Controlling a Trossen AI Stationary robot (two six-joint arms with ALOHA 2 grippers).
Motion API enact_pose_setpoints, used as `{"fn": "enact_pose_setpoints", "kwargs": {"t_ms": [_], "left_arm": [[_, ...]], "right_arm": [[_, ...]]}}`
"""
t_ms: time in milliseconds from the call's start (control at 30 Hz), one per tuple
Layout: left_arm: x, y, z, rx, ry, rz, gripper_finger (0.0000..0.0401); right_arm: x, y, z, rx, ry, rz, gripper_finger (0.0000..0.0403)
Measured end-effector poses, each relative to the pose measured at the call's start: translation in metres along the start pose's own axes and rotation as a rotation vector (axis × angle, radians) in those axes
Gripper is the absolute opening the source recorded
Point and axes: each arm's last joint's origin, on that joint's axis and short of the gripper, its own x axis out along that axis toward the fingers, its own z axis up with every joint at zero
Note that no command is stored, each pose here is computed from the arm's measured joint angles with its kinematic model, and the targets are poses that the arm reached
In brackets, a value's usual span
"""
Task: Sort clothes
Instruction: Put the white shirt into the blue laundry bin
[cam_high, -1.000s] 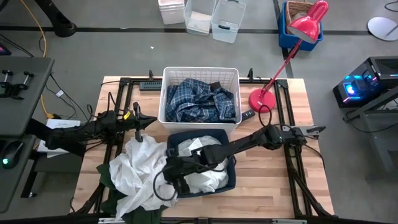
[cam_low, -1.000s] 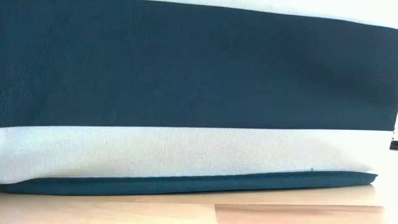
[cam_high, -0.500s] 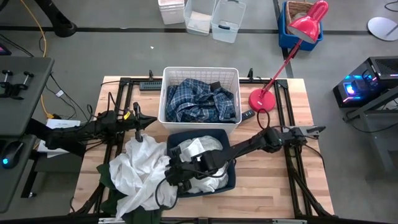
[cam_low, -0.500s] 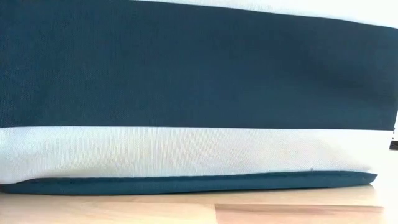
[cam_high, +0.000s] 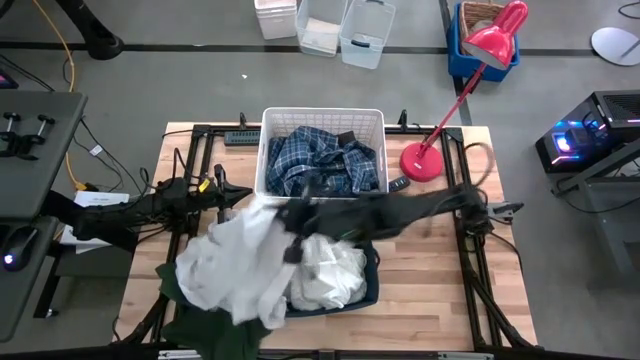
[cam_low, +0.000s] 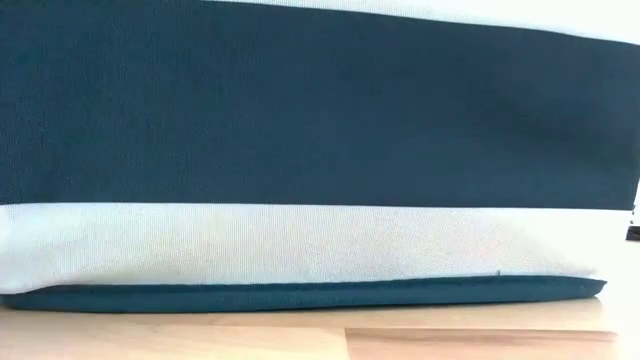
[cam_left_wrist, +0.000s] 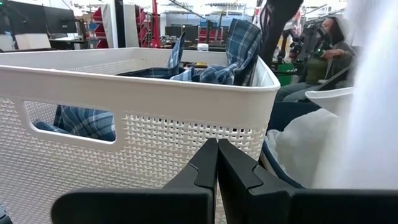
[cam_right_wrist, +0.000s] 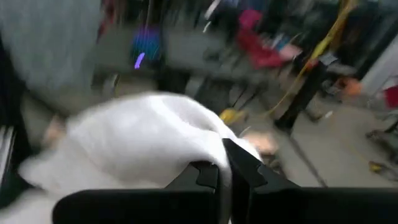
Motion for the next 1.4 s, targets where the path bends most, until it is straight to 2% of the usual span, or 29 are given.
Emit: {"fn": "enact_pose_setpoints", "kwargs": {"t_ms": [100,233,333,433,533,700,833,967,1233,1400], "left_arm": [[0.0,0.0,0.0,0.0,0.0,0.0,0.0],[0.0,0.0,0.0,0.0,0.001,0.0,0.0],[0.0,0.0,0.0,0.0,0.001,0.0,0.0],[0.0,0.0,0.0,0.0,0.001,-0.001,0.0],[0.0,0.0,0.0,0.0,0.001,-0.001,0.0],[0.0,0.0,0.0,0.0,0.001,0.0,0.0],[0.0,0.0,0.0,0.0,0.001,0.0,0.0],[0.0,0.0,0.0,0.0,0.001,-0.001,0.0],[0.0,0.0,0.0,0.0,0.001,0.0,0.0],[0.0,0.0,0.0,0.0,0.001,0.0,0.0]], "right_arm": [[-0.047,-0.028,0.036,0.044,-0.113,-0.009,0.0002],[-0.109,-0.05,0.065,0.078,-0.209,0.039,0.0001],[-0.141,-0.05,0.07,0.068,-0.203,0.077,0.0001],[-0.15,-0.04,0.06,0.073,-0.089,0.059,0.0001],[-0.136,-0.022,0.039,0.096,0.062,0.053,0.0001],[-0.085,0.019,-0.008,0.091,0.315,0.05,0.0],[-0.035,0.049,-0.057,0.104,0.552,0.136,0.0],[0.008,0.079,-0.115,0.069,0.797,0.207,0.0],[0.056,0.11,-0.225,-0.063,1.232,0.246,0.0006],[0.073,0.119,-0.263,-0.021,1.336,0.245,0.0027]]}}
